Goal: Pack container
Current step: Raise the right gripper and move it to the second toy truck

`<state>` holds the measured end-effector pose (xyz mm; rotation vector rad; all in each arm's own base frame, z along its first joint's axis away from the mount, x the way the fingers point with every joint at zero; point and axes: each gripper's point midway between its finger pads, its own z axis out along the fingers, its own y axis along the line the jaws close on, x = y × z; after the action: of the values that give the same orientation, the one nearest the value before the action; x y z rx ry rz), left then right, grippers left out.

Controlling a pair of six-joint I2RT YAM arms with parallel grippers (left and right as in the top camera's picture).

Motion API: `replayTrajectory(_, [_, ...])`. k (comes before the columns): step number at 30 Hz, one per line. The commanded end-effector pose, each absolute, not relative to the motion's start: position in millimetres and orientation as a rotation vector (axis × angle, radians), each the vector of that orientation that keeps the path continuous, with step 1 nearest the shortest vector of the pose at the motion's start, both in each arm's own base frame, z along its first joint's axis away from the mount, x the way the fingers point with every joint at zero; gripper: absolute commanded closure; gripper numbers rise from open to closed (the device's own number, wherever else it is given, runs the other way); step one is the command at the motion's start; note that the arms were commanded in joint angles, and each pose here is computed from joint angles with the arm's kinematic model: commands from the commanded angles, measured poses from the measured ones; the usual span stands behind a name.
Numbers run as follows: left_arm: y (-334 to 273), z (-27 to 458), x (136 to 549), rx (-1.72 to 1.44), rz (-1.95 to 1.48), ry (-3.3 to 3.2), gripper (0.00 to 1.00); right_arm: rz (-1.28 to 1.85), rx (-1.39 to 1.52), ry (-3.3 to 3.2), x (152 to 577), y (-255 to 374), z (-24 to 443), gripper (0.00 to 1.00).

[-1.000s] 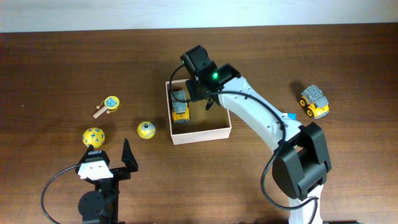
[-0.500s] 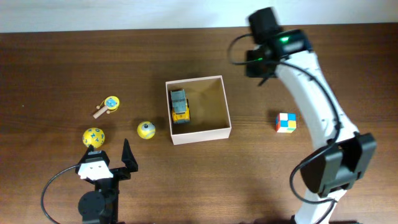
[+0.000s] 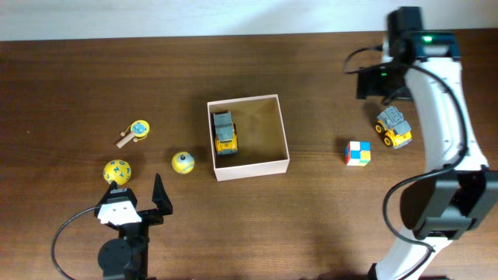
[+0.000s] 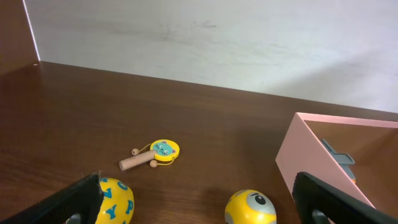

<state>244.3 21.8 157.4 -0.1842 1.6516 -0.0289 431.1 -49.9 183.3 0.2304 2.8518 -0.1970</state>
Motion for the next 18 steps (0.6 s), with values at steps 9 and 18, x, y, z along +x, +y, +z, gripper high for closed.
replayTrajectory(9, [21, 157, 244, -0.165, -0.024, 1.649, 0.01, -0.109, 0.136, 2.865, 422, -108, 149, 0.01])
replayTrajectory(18, [21, 157, 244, -0.165, -0.024, 1.649, 0.01, -0.135, -0.217, 2.884, 418, -105, 76, 0.01])
